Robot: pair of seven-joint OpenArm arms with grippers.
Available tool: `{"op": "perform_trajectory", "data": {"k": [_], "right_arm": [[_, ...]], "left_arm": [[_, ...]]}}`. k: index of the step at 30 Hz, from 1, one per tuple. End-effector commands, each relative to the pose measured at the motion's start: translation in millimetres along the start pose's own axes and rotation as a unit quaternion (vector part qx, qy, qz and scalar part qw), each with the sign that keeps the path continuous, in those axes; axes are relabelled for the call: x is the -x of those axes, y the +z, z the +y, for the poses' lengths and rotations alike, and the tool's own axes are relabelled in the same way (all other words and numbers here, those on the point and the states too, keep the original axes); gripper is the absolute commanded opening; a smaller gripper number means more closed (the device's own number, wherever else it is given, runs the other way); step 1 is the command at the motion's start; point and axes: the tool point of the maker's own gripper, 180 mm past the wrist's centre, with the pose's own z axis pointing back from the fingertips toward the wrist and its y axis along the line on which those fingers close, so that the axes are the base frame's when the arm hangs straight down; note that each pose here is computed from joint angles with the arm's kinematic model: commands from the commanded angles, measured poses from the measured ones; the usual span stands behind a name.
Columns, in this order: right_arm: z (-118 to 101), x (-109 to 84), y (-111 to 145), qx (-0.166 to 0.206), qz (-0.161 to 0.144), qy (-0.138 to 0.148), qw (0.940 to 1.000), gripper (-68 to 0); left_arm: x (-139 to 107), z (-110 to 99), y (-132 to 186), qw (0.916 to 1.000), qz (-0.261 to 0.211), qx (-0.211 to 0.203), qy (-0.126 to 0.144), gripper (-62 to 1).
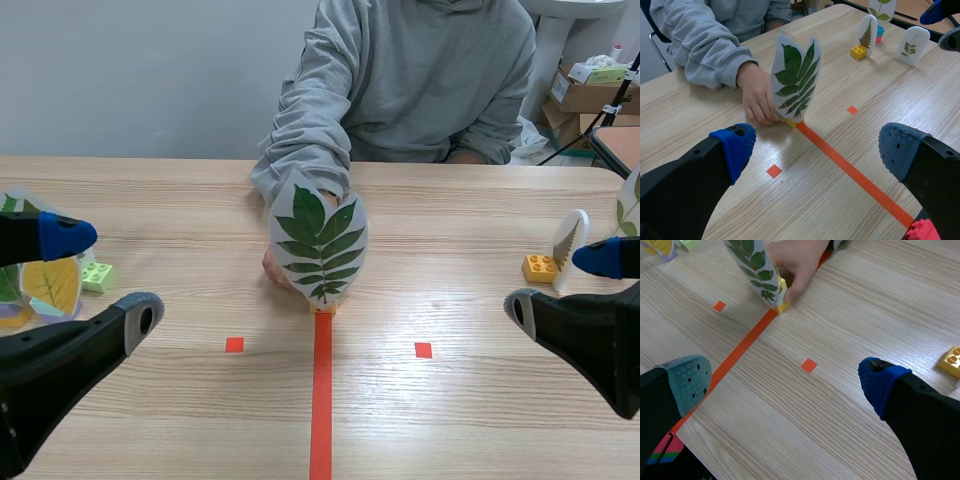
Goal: Do the leaf sorting experiment
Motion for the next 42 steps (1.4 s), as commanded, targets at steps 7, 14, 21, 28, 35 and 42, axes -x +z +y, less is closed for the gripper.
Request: {"op": "perform_trajectory", "data": {"k": [7,14,21,28,35,42], "right_arm": [[-1.1,-8.3,0.2,-0.002,-0.014,0.007,0.9999,-6.9],[-1.0,-8.2,0.2,-0.002,-0.014,0.007,0.9999,-6.9],[-1.0,-7.3,0.2,-0.002,-0.011,0.007,0.9999,-6.9],[-1.0,-6.8,0.2,-0.002,-0.010,0.007,0.9999,-6.9],[-1.2,-6.8,0.3,-0.002,-0.009,0.008,0.9999,-6.9],[-2.3,-5.2,0.2,0.000,-0.004,0.013,0.9999,-6.9]], "left_arm": [[-8.8,-1.8,-0.7,0.9999,-0.017,0.003,0.001,-8.0],[-12.8,-1.7,-0.6,0.9996,-0.028,0.003,0.001,-8.0],[-12.7,-1.8,-0.6,0.9996,-0.028,0.003,0.001,-8.0],[-12.7,-1.8,-0.6,0.9996,-0.028,0.003,0.001,-8.0],[-12.6,-1.7,-0.5,0.9996,-0.028,0.003,0.001,-8.0],[-12.6,-1.7,-0.5,0.9996,-0.028,0.003,0.001,-8.0]]}}
